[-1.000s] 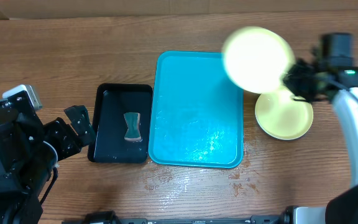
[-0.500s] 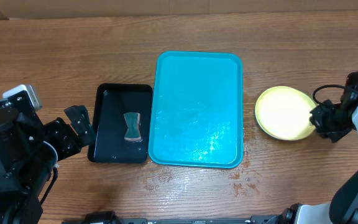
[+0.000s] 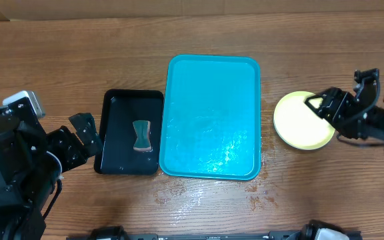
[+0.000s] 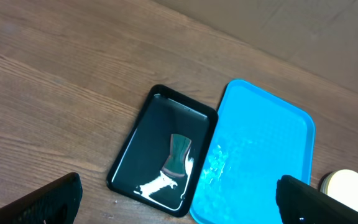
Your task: Clean dirty plates on tray and stack at the side
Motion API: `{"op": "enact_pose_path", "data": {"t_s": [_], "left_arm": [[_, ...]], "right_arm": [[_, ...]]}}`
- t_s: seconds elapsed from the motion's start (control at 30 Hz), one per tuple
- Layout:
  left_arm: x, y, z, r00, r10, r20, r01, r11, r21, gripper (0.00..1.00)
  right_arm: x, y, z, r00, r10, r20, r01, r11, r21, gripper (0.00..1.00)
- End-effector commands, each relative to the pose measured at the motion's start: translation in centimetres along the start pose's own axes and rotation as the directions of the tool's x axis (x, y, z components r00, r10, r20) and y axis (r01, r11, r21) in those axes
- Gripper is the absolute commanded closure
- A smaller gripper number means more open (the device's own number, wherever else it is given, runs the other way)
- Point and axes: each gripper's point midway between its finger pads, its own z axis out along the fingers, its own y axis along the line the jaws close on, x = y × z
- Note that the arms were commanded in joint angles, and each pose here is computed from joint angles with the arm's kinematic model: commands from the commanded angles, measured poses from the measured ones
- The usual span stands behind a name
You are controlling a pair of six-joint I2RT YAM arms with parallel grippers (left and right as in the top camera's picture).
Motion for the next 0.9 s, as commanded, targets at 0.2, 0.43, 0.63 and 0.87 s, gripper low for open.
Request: {"op": "enact_pose_path", "data": {"t_s": [0.2, 0.43, 0.63, 0.87], "left_arm": [[-0.3, 0.3, -0.1, 1.000, -0.013, 0.015, 0.013, 1.000, -0.013, 0.00], [-0.3, 0.3, -0.1, 1.000, -0.013, 0.015, 0.013, 1.000, -0.013, 0.00], [-0.3, 0.3, -0.1, 1.000, -0.013, 0.015, 0.014, 1.000, -0.013, 0.00], [-0.3, 0.3, -0.1, 1.000, -0.013, 0.015, 0.013, 1.000, -0.013, 0.00]], "right_arm": [[6.3, 10.0, -8.3, 0.903, -0.361, 0.232, 0.406, 0.894, -0.190, 0.00], [6.6, 9.8, -9.2, 0.866, -0.410, 0.284, 0.458, 0.880, -0.126, 0.00], [6.2, 12.2, -8.0, 0.589, -0.707, 0.390, 0.783, 0.619, -0.061, 0.00], [8.1, 9.0, -4.2, 0.448, -0.753, 0.482, 0.850, 0.527, 0.033, 0.00]]}}
